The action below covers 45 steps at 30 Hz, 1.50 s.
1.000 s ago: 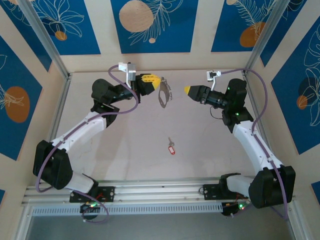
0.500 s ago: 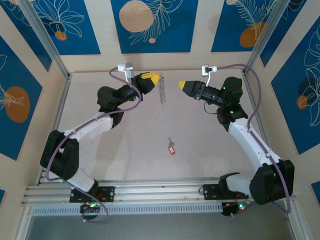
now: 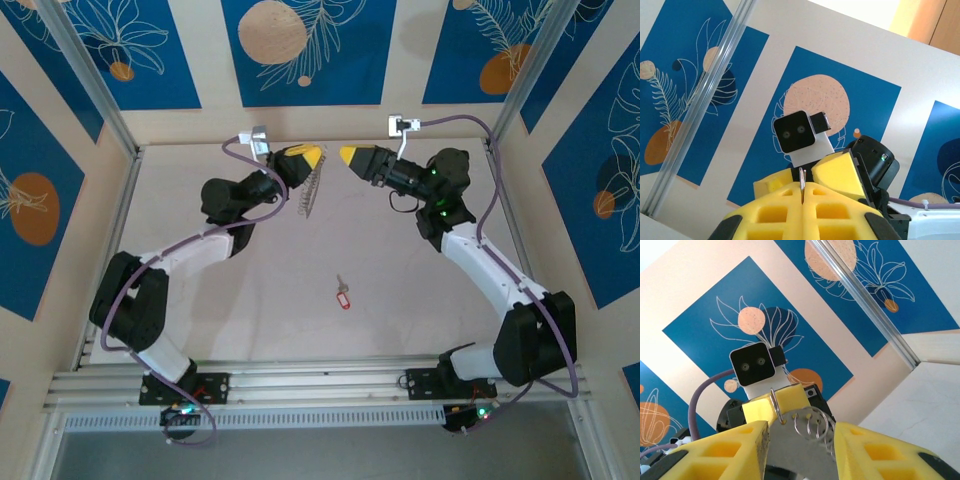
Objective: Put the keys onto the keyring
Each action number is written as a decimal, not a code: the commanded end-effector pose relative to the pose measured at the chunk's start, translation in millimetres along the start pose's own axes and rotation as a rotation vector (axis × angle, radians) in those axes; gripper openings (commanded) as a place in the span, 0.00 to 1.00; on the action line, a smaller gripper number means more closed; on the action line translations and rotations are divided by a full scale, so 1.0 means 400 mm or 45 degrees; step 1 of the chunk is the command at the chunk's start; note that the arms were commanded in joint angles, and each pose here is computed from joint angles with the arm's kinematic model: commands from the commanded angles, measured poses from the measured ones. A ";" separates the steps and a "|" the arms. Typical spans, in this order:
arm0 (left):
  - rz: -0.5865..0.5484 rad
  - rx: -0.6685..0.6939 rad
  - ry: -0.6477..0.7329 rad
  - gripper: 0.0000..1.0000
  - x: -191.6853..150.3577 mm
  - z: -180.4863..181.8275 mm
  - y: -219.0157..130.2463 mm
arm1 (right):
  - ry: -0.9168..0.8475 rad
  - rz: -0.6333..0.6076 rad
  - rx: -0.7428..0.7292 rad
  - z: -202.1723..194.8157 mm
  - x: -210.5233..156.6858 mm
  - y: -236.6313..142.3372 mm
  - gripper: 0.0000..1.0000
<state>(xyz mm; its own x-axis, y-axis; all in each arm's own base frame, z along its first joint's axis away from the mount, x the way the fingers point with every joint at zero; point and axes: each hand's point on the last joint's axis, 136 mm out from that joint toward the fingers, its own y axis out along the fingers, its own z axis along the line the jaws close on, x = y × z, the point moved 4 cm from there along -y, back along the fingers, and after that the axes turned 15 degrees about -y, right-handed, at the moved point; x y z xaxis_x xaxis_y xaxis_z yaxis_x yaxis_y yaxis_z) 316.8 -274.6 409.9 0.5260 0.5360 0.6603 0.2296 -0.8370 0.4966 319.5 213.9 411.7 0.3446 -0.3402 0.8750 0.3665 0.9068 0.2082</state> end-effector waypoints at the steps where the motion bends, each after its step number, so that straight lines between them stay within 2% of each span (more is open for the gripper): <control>1: -0.037 -0.116 0.052 0.00 0.023 -0.056 0.019 | -0.067 -0.075 0.077 0.048 0.049 0.020 0.40; 7: -0.028 -0.127 0.049 0.00 0.019 -0.060 0.025 | -0.069 -0.066 0.104 0.063 0.043 0.036 0.38; 15: -0.023 -0.138 0.051 0.00 0.016 -0.067 0.030 | -0.055 -0.042 0.128 0.066 0.031 0.053 0.30; 21: -0.020 -0.141 0.049 0.00 0.014 -0.067 0.033 | -0.051 -0.025 0.148 0.070 0.025 0.061 0.16; 26: 0.001 -0.142 0.040 0.00 0.008 -0.063 0.038 | -0.061 -0.022 0.154 0.075 0.028 0.062 0.00; 31: 0.031 -0.114 0.032 0.00 0.003 -0.054 0.042 | -0.077 -0.006 0.121 0.064 0.032 0.053 0.00; 38: 0.103 -0.007 0.086 0.34 0.020 -0.051 0.025 | -0.124 0.122 0.042 0.036 0.040 0.005 0.00; 45: 0.236 0.105 0.124 0.46 0.033 -0.040 0.006 | -0.185 0.309 0.037 0.037 0.021 -0.034 0.00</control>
<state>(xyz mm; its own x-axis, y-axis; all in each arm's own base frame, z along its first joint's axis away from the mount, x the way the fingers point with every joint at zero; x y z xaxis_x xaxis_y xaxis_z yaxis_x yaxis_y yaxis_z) 318.1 -273.8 413.2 0.5300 0.4248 0.7339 0.2330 -0.9051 0.3556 323.8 205.6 415.5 0.3365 -0.1604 0.9279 0.3213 0.9458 0.0470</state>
